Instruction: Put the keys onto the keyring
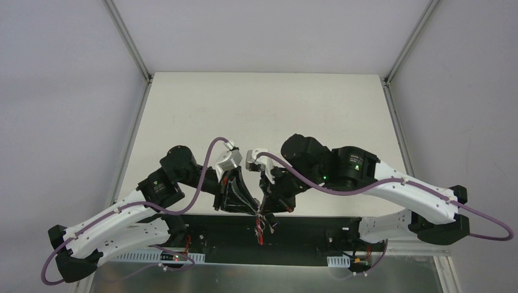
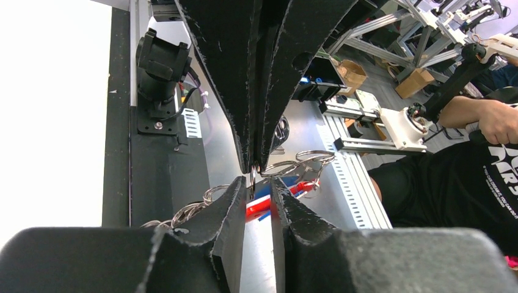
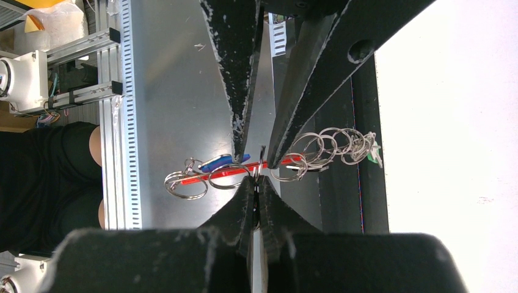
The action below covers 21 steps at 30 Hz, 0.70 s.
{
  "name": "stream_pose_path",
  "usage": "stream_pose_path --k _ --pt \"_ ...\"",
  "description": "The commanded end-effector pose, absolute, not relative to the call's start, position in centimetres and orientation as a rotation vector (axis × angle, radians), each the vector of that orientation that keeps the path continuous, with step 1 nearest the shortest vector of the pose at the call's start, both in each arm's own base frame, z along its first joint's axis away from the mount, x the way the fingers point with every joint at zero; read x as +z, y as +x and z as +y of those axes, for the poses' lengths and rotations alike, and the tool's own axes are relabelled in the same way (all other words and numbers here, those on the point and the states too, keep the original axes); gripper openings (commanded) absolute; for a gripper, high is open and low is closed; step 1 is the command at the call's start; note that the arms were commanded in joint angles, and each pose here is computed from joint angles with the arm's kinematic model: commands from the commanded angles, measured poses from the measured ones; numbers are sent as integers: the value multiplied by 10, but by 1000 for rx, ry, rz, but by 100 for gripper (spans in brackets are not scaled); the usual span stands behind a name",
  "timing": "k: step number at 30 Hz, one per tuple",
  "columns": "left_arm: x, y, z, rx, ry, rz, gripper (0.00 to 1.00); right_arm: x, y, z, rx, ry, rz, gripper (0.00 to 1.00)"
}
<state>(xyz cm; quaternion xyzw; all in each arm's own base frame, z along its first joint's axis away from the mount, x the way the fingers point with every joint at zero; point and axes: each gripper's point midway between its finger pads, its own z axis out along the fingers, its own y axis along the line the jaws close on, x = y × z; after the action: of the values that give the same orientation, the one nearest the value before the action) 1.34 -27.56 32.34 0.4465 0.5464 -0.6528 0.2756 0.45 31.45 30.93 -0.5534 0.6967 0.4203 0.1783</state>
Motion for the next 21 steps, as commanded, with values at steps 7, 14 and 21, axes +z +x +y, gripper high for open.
stream_pose_path --k 7,14,21 --pt "343 11 -277 -1763 1214 1395 14 321 5 327 1219 -1568 1873 0" --pt "340 17 -279 -1729 1193 1398 0 320 4 327 1212 -1573 1858 0" --pt "352 34 -276 -1605 1080 1325 0 321 7 328 1171 -1522 1805 0"
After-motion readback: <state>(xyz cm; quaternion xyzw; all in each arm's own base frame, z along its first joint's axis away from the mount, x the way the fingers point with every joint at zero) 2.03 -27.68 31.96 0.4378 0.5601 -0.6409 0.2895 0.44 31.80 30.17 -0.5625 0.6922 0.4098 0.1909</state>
